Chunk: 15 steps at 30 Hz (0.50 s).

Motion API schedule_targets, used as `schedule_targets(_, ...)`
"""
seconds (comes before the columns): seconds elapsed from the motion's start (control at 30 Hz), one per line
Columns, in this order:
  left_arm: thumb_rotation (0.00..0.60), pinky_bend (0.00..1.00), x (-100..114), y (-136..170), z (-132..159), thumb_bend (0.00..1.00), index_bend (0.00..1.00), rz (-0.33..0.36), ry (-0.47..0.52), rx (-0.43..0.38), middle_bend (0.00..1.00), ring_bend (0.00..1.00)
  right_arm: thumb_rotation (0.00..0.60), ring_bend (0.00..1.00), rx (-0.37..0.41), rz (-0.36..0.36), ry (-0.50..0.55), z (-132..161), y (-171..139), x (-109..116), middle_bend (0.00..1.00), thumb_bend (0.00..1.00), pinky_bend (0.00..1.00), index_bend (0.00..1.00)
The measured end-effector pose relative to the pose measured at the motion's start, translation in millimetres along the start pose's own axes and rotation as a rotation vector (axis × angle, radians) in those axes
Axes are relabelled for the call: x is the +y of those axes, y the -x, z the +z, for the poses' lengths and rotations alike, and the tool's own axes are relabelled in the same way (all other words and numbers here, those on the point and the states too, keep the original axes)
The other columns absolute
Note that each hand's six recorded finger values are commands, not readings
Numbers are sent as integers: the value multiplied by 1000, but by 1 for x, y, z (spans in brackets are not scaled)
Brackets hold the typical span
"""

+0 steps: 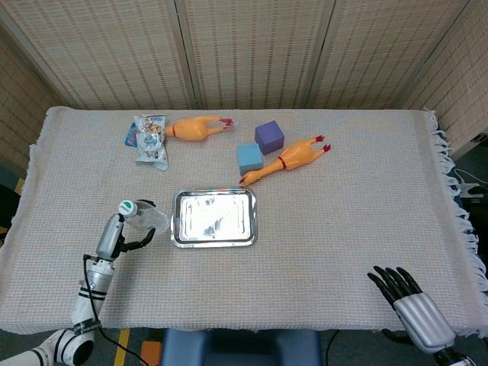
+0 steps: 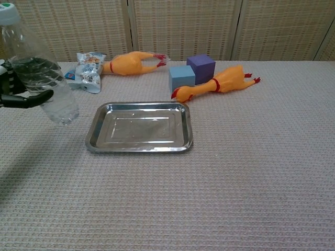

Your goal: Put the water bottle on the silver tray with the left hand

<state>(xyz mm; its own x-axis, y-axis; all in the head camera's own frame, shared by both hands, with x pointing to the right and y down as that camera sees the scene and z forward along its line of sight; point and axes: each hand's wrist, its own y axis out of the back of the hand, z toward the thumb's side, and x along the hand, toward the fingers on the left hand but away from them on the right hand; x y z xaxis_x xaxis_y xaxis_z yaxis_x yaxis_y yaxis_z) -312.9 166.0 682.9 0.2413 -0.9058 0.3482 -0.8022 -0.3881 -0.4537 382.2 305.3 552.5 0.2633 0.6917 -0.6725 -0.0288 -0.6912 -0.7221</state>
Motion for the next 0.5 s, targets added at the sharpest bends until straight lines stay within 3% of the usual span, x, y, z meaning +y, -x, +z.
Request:
schedule_targets(0.27, 600, 413, -51, -25, 19, 581, 342, -71, 17, -5, 404, 230, 600, 0, -12, 17, 8, -5, 5, -1, 0, 0, 0, 0)
schedule_targets(0.5, 600, 292, -80, -36, 14, 580, 334, -103, -9, 14, 398, 215, 600, 0, -20, 17, 26, -8, 6, 1, 0, 0, 0, 0)
